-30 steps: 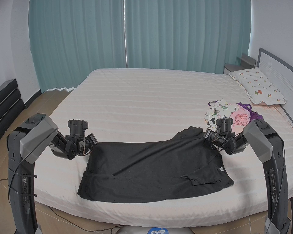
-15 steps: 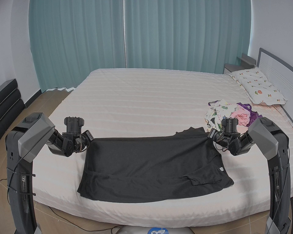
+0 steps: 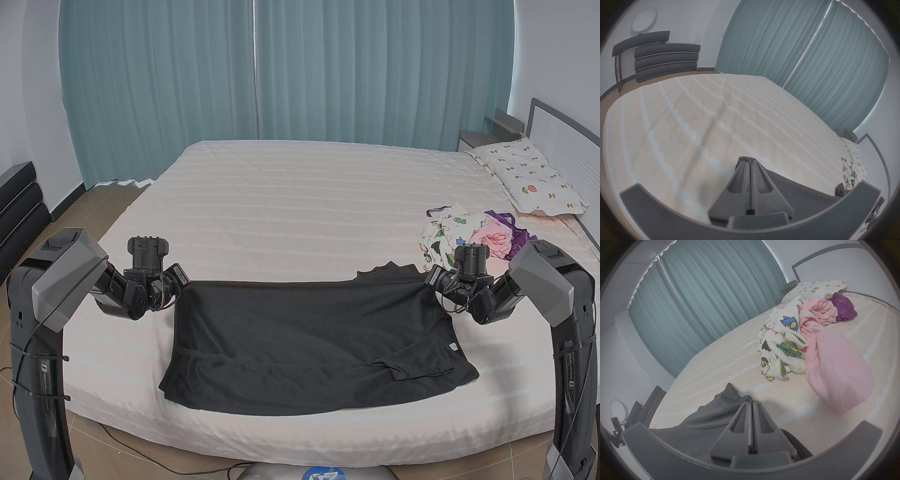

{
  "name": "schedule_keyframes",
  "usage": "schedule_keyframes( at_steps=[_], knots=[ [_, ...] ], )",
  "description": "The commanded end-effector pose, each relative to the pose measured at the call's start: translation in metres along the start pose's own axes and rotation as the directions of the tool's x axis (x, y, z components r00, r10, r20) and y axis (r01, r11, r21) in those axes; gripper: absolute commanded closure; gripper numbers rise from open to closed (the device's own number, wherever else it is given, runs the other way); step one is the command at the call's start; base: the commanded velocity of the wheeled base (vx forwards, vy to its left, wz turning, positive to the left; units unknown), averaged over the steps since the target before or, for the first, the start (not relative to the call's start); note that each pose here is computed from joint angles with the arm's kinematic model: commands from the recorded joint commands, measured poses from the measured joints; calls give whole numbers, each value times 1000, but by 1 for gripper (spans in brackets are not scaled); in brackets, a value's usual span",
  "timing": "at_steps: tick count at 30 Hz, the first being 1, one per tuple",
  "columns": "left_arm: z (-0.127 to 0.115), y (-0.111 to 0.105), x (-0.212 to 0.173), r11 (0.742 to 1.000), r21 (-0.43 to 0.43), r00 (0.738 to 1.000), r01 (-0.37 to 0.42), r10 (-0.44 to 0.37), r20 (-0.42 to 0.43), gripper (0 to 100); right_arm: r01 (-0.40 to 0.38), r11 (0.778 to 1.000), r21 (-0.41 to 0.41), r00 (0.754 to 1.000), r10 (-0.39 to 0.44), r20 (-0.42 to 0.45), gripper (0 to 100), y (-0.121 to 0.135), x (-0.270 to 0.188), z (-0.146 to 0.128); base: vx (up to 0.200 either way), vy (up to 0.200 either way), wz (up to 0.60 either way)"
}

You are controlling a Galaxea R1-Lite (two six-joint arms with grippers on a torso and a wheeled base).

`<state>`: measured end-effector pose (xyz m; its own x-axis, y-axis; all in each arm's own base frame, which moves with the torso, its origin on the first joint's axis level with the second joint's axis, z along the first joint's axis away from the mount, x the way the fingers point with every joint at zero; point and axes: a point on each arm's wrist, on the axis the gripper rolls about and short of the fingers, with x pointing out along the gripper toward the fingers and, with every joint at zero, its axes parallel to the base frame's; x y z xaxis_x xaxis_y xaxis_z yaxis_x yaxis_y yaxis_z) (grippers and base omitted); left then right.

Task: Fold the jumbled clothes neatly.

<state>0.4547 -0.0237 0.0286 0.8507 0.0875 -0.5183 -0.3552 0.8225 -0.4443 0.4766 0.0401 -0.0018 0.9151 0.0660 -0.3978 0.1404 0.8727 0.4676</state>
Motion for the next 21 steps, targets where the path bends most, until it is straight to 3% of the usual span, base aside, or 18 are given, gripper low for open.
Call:
schedule_keyframes(
  at_steps=[1, 11, 21],
  knots=[
    [1, -2, -5, 1000, 2, 1000, 4, -5, 1, 100, -13, 1000, 2, 1000, 13, 15, 100, 4, -14, 8, 0, 0, 0],
    [12, 0, -29, 1000, -3, 1000, 11, -11, 4, 100, -32, 999, 4, 999, 32, -12, 100, 1, -41, 9, 0, 0, 0],
    [-4, 16, -40, 1000, 18, 997, -13, 14, -79, 100, -19, 1000, -8, 998, 18, -63, 100, -9, -62, -7, 0, 0, 0]
  ],
)
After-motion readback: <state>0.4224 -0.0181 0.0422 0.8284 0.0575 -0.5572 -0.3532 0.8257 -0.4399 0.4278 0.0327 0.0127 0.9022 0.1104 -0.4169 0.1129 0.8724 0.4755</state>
